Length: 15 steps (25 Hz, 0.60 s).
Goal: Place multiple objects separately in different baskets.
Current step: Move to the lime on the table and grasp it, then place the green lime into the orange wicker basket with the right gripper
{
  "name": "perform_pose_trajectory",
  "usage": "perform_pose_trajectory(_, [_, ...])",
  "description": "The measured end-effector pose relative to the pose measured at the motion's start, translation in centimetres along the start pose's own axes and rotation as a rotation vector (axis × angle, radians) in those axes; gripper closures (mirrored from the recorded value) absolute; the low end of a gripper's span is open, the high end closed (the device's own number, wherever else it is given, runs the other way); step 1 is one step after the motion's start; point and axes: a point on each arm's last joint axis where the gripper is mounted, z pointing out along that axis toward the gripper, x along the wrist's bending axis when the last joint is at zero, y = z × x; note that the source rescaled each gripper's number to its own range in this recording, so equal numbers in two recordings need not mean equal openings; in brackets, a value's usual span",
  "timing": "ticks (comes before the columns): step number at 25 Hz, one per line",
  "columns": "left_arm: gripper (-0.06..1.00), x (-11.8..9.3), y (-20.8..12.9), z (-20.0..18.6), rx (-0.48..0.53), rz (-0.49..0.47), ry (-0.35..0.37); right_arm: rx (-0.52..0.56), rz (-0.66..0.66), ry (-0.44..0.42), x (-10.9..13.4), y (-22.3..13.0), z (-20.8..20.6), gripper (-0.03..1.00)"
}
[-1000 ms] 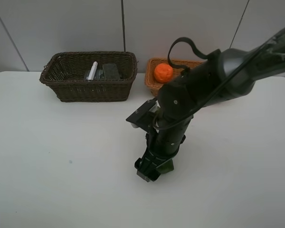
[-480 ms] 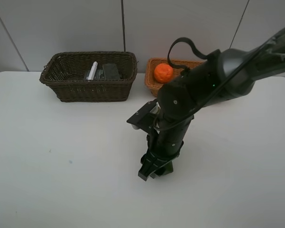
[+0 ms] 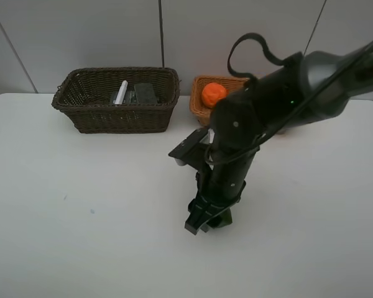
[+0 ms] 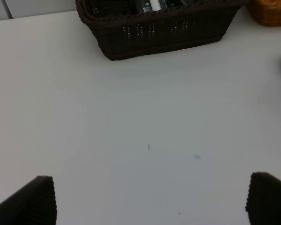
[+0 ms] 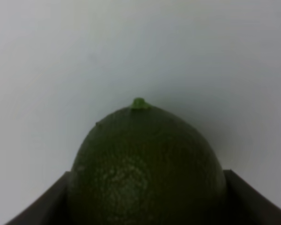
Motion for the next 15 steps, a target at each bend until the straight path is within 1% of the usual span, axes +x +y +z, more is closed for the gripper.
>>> perform_pose_trajectory(3, [-0.06, 0.0, 0.0, 0.0, 0.0, 0.0, 0.0, -0.104, 0.004, -0.033, -0.6, -0.2, -3.7, 0.96])
perform_pose_trajectory(5, [-0.06, 0.0, 0.0, 0.0, 0.0, 0.0, 0.0, -0.184, 0.051, -0.056, -2.1, -0.3, -6.3, 0.96])
perform_pose_trajectory(6, [-0.06, 0.0, 0.0, 0.0, 0.0, 0.0, 0.0, -0.214, 0.091, -0.07, -3.5, -0.3, -7.3, 0.96])
perform_pose_trajectory(9, [-0.06, 0.0, 0.0, 0.0, 0.0, 0.0, 0.0, -0.308, 0.251, -0.125, -9.1, -0.5, -9.8, 0.96])
perform_pose_trajectory(11, [-0.06, 0.0, 0.0, 0.0, 0.0, 0.0, 0.0, -0.375, 0.377, -0.17, -13.5, -1.1, -10.9, 0.96])
perform_pose_trajectory(15, [-0.06, 0.0, 0.0, 0.0, 0.0, 0.0, 0.0, -0.495, 0.615, -0.221, -21.5, -2.5, -11.4, 0.96])
